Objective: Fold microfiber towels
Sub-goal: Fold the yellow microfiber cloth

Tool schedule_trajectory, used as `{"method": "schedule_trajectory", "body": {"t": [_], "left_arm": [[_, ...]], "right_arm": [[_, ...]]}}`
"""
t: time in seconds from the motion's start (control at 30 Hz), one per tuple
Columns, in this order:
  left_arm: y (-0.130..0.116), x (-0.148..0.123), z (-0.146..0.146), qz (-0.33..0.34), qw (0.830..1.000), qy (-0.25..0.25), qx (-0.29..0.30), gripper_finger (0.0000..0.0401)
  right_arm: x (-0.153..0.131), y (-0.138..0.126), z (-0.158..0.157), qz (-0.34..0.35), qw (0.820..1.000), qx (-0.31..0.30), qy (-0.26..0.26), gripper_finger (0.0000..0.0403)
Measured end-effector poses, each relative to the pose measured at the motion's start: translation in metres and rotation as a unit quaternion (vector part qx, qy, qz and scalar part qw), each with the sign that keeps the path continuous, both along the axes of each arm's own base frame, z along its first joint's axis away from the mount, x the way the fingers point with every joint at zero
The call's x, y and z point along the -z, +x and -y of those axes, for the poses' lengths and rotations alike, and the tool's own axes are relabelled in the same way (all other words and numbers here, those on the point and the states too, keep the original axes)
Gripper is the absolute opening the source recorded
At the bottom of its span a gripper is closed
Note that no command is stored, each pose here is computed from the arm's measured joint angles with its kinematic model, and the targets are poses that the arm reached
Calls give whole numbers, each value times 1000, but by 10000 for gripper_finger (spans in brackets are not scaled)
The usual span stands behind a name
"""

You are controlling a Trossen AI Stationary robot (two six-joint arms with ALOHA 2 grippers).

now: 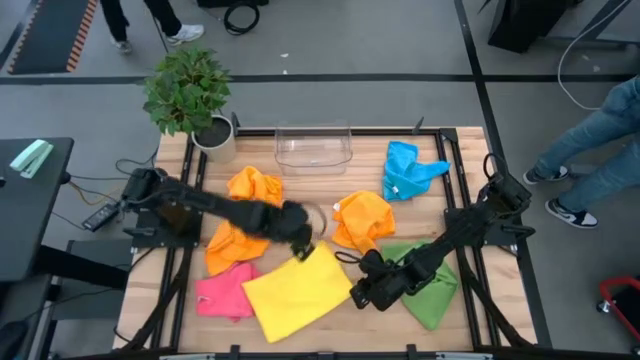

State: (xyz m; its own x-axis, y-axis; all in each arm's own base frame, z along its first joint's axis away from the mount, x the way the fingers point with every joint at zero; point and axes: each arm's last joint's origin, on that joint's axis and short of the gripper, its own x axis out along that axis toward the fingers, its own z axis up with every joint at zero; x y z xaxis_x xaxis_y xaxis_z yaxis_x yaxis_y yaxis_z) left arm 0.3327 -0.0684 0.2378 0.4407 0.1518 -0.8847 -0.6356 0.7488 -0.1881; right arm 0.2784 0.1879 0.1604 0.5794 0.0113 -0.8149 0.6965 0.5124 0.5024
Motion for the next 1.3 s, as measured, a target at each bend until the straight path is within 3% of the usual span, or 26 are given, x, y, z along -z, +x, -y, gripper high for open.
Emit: {"method": "schedule_trajectory", "body": {"t": [0.13,0.3,0.43,0.53,0.67,0.97,1.13,1.3], "left_arm": [[19,-1,-14,76,992,-30,93,275],[29,4,-13,96,971,33,218,285],[36,21,-10,71,930,82,351,286],[43,36,-9,62,900,110,417,286],[53,47,-18,77,887,107,441,286],[63,80,-53,49,917,44,393,286],[64,90,-56,39,919,29,392,283],[68,98,-51,45,920,23,389,256]], "right_arm": [[0,-2,-3,7,1000,23,11,155],[-1,-6,-9,15,999,37,13,179],[-1,-8,-13,21,999,37,20,182],[-2,-8,-15,27,999,37,26,181],[-4,-9,-21,40,997,45,47,180],[-5,-22,-35,69,994,70,42,180],[-5,-22,-35,69,994,71,39,180],[-4,-23,-34,63,995,67,29,180]]}}
